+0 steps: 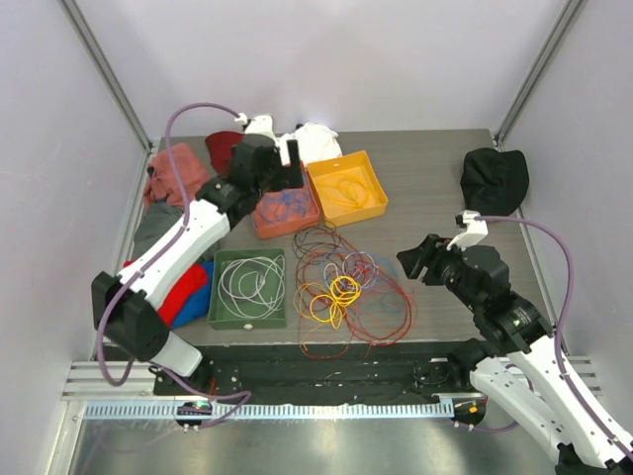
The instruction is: Untangle the cables
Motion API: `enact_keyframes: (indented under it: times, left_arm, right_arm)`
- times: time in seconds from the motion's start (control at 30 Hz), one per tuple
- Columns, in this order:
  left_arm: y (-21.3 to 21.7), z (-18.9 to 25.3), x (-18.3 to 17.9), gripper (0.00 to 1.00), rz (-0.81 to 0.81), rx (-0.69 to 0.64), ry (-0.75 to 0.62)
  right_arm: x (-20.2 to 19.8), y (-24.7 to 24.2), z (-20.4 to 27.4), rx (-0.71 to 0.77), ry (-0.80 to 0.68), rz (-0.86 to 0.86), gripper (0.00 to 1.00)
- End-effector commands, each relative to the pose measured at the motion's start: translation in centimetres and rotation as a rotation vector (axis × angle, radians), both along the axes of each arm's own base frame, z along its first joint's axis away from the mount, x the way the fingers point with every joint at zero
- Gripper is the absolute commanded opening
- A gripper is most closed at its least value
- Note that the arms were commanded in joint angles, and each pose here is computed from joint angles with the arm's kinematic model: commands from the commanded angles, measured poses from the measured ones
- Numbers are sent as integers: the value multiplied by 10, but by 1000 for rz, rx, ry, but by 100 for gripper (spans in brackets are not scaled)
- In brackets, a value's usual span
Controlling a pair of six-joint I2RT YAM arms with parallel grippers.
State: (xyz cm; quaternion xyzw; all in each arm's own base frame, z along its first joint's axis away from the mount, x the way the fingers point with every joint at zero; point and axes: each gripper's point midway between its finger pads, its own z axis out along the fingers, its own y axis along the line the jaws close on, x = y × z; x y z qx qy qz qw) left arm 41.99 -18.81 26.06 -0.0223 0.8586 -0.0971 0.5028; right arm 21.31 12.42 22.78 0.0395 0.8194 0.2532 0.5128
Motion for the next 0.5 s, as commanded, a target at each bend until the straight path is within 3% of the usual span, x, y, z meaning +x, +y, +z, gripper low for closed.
enact_keyframes:
  times: [0.0,0.13,0.23,0.47]
  left_arm:
    - [-64,6,-42,100,-156,-99,-51]
    - [-116,-22,-92,100,-316,-117,2]
    - [-126,-45,-113,100,-345,-118,51]
    - [-117,-49,-141,100,-357,-179,66]
  right_arm:
    - [8,3,-12,7,2,-15,63]
    - [9,1,-40,-24,59,-32,63]
    - [17,-1,-55,-28,92,-80,63]
    - [37,18,-105,-35,231,-82,61]
